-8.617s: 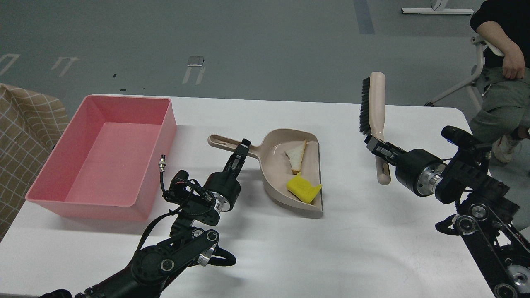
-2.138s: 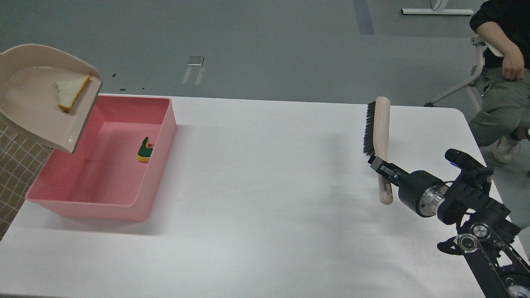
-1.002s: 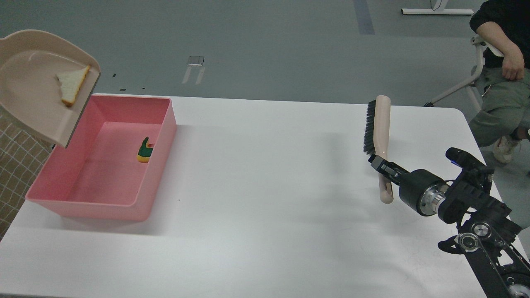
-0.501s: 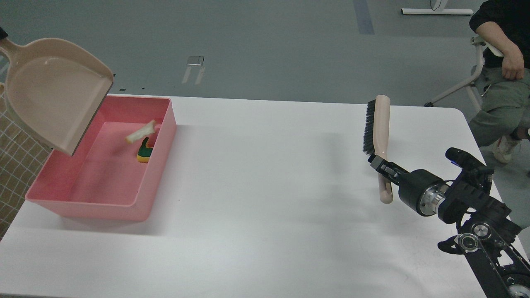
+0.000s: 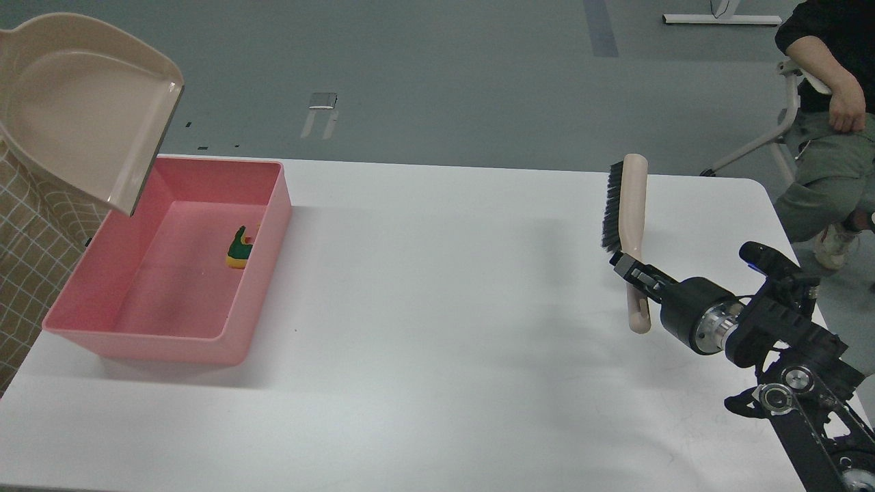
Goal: Sweep and dump garbage into bin
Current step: 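Bring the dustpan back and lower it onto the table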
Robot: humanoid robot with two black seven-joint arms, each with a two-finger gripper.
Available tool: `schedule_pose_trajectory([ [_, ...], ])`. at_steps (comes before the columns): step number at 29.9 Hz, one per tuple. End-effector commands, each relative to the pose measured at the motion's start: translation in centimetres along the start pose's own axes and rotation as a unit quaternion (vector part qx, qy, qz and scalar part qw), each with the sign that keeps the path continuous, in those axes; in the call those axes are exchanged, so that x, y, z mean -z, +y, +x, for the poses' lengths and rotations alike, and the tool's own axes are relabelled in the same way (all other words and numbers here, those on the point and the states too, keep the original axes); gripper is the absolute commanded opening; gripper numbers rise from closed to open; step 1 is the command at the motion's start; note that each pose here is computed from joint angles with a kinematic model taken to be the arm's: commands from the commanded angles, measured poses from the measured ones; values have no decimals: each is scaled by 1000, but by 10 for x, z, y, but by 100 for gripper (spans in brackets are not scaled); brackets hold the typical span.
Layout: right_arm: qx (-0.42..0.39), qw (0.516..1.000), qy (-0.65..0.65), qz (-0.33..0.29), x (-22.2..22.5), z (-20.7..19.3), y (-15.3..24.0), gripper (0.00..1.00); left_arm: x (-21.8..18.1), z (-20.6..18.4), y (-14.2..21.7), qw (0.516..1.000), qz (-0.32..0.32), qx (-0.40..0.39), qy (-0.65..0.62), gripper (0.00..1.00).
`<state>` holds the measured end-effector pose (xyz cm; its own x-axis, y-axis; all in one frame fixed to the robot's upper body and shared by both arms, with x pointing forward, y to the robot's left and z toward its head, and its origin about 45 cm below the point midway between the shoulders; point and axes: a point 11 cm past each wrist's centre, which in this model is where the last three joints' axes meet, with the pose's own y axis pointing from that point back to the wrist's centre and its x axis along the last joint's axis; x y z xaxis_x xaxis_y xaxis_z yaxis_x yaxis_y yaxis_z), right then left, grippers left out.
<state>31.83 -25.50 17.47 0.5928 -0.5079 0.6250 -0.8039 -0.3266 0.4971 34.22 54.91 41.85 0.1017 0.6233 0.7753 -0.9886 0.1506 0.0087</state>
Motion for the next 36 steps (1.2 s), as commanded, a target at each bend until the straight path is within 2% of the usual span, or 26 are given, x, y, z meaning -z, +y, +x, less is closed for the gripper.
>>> schedule_pose_trajectory([
  [1, 0, 1000, 0, 0, 0, 0, 0, 9, -11, -4, -12, 996, -37, -15, 79, 0],
  [6, -3, 1000, 2, 1, 1, 3, 1, 9, -18, -36, -30, 983, -75, 9, 168, 0],
  [13, -12, 1000, 0, 1, -2, 12, 6, 9, -27, -82, -52, 969, -105, 31, 220, 0],
  [23, -12, 1000, 5, -1, -7, 17, 9, 9, -76, -153, -84, 945, -168, 54, 277, 0],
  [26, -13, 1000, 5, -1, -6, 18, 9, 9, -90, -180, -85, 941, -172, 77, 282, 0],
  [36, -11, 1000, 6, -1, -11, 22, 11, 9, -84, -268, -87, 950, -111, 128, 264, 0],
])
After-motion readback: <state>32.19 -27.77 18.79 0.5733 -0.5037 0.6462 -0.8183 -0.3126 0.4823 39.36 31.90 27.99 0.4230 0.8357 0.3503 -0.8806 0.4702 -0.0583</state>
